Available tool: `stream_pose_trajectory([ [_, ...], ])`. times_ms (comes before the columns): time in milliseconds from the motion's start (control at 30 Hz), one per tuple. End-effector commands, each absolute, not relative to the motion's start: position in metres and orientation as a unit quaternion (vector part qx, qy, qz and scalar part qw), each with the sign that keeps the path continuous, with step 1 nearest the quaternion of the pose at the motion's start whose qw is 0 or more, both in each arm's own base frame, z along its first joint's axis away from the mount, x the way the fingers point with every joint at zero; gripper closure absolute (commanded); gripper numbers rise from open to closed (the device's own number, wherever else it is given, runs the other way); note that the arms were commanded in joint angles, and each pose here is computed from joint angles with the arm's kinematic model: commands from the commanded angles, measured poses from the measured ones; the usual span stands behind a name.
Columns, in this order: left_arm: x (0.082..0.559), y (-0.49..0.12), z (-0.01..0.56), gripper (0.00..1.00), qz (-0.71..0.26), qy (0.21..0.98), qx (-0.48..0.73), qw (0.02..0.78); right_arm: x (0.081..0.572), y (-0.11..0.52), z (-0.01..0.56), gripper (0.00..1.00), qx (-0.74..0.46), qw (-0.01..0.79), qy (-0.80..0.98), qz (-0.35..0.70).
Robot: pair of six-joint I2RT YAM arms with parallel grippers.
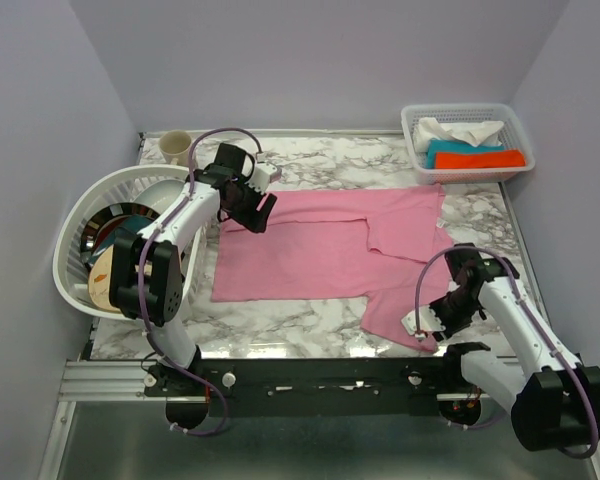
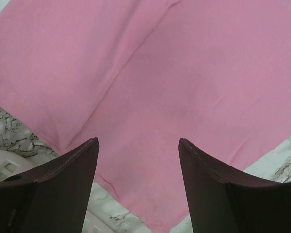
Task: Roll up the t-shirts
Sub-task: Fold the T-shirt at the center of the board.
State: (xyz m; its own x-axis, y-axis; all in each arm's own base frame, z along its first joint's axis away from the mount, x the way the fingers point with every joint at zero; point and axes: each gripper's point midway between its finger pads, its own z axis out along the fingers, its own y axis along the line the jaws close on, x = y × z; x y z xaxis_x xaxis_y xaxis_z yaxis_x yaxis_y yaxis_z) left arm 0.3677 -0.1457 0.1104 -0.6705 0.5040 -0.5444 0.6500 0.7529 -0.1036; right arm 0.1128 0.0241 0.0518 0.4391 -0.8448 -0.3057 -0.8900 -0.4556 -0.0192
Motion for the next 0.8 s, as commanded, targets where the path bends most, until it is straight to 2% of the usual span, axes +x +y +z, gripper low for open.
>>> stream_pose_trajectory([
  [0, 0.383, -0.16, 0.118, 0.26, -0.164, 0.896, 0.311, 0.272, 0.079, 0.023, 0.065, 0.57, -0.873, 0.041, 0.445, 0.198],
  [133, 0.398, -0.196, 0.131, 0.26, -0.209, 0.881, 0.303, 0.298, 0.098, 0.037, 0.081, 0.57, -0.776, 0.049, 0.588, 0.223],
  [200, 0.401, -0.23, 0.146, 0.26, -0.239, 0.863, 0.321, 0.31, 0.131, 0.054, 0.098, 0.57, -0.714, 0.082, 0.655, 0.233],
  [233, 0.403, -0.245, 0.143, 0.26, -0.254, 0.861, 0.318, 0.306, 0.141, 0.061, 0.106, 0.57, -0.637, 0.083, 0.728, 0.24],
  [333, 0.407, -0.292, 0.153, 0.27, -0.292, 0.834, 0.339, 0.323, 0.186, 0.076, 0.128, 0.59, -0.539, 0.131, 0.793, 0.252],
  [367, 0.414, -0.302, 0.162, 0.27, -0.298, 0.829, 0.334, 0.334, 0.196, 0.079, 0.132, 0.59, -0.476, 0.137, 0.833, 0.249],
  [400, 0.419, -0.31, 0.163, 0.27, -0.3, 0.828, 0.331, 0.339, 0.223, 0.079, 0.14, 0.59, -0.458, 0.182, 0.839, 0.23],
  [467, 0.436, -0.321, 0.156, 0.28, -0.306, 0.836, 0.3, 0.342, 0.247, 0.079, 0.144, 0.59, -0.408, 0.211, 0.863, 0.209],
  [533, 0.452, -0.323, 0.141, 0.28, -0.297, 0.85, 0.27, 0.342, 0.287, 0.07, 0.149, 0.6, -0.391, 0.26, 0.869, 0.155],
  [633, 0.469, -0.318, 0.126, 0.3, -0.288, 0.867, 0.218, 0.342, 0.329, 0.054, 0.142, 0.61, -0.368, 0.281, 0.881, 0.095],
  [767, 0.461, -0.3, 0.099, 0.34, -0.262, 0.889, 0.196, 0.322, 0.378, 0.037, 0.13, 0.64, -0.37, 0.285, 0.884, 0.036],
])
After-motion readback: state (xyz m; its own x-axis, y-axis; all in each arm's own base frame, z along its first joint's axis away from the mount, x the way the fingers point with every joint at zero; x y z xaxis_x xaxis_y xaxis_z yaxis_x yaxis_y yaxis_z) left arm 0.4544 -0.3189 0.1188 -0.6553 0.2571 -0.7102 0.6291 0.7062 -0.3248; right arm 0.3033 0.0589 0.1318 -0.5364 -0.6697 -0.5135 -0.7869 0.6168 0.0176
